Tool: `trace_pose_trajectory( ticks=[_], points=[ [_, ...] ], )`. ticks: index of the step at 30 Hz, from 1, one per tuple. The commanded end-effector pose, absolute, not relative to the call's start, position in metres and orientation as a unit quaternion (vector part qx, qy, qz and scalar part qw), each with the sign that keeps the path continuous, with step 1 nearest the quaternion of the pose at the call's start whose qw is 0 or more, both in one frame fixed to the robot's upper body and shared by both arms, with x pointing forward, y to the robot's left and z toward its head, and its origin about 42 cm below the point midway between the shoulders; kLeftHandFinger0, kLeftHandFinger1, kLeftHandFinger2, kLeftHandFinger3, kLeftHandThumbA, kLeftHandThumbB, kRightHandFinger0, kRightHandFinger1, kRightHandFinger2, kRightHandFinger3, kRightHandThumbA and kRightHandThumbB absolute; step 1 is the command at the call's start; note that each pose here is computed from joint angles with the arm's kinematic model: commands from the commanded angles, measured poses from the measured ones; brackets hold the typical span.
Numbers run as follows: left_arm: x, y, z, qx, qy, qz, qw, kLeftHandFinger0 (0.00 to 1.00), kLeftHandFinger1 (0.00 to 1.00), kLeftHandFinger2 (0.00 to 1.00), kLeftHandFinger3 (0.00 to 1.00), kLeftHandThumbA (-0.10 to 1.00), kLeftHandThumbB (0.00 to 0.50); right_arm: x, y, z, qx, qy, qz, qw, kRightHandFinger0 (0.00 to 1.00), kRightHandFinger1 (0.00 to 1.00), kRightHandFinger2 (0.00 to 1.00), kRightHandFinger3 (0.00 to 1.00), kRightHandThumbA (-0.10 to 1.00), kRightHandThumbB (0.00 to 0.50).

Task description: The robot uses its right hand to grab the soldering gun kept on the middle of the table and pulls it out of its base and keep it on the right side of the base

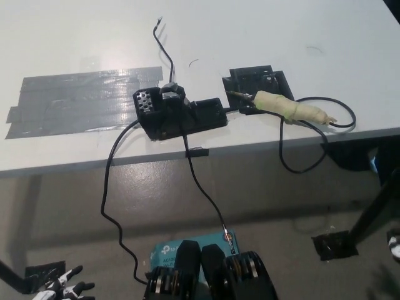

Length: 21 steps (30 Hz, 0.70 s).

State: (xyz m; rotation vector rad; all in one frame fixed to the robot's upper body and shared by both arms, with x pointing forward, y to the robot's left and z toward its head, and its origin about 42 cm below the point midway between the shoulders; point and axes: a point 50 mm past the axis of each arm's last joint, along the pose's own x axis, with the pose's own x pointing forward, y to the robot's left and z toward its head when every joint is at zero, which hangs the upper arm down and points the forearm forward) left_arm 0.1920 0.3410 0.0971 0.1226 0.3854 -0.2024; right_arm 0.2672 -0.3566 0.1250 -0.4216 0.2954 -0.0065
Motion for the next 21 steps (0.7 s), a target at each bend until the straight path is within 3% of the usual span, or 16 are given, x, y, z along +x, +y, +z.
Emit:
trace_pose_trajectory(
  ticks=[1,5,6,9,17,18,21],
  points=[
    [0.192,0.351,0.109,0.073,0.163,-0.099,0.979,0.66,0.73,0.8,0.96,0.64,0.361,0.281,-0.362,0.142,-0.199,0.042,-0.047,0.978,0.61,0.66,0.77,1.0,0.51,0.213],
    [0.192,0.357,0.111,0.071,0.158,-0.098,0.98,0.69,0.73,0.8,0.97,0.65,0.363,0.283,-0.362,0.132,-0.187,0.045,-0.047,0.98,0.56,0.6,0.72,1.0,0.42,0.213],
    [0.193,0.357,0.11,0.07,0.158,-0.097,0.98,0.69,0.73,0.8,0.97,0.64,0.373,0.284,-0.362,0.132,-0.19,0.042,-0.046,0.98,0.53,0.56,0.7,1.0,0.43,0.235],
    [0.194,0.357,0.109,0.07,0.161,-0.084,0.981,0.63,0.72,0.79,0.93,0.63,0.397,0.287,-0.353,0.136,-0.198,0.014,-0.025,0.98,0.49,0.51,0.63,1.0,0.4,0.224],
    [0.193,0.357,0.11,0.067,0.156,-0.088,0.981,0.66,0.72,0.82,0.97,0.64,0.382,0.291,-0.351,0.135,-0.221,0.006,0.004,0.975,0.43,0.48,0.61,1.0,0.36,0.214],
    [0.193,0.357,0.11,0.071,0.152,-0.08,0.983,0.63,0.7,0.78,0.96,0.66,0.355,0.292,-0.352,0.135,-0.221,0.008,0.004,0.975,0.4,0.44,0.58,1.0,0.32,0.211],
    [0.193,0.357,0.11,0.064,0.146,-0.063,0.985,0.58,0.66,0.72,0.92,0.65,0.349,0.292,-0.352,0.134,-0.228,0.011,0.005,0.974,0.41,0.44,0.57,1.0,0.31,0.2]
  ],
)
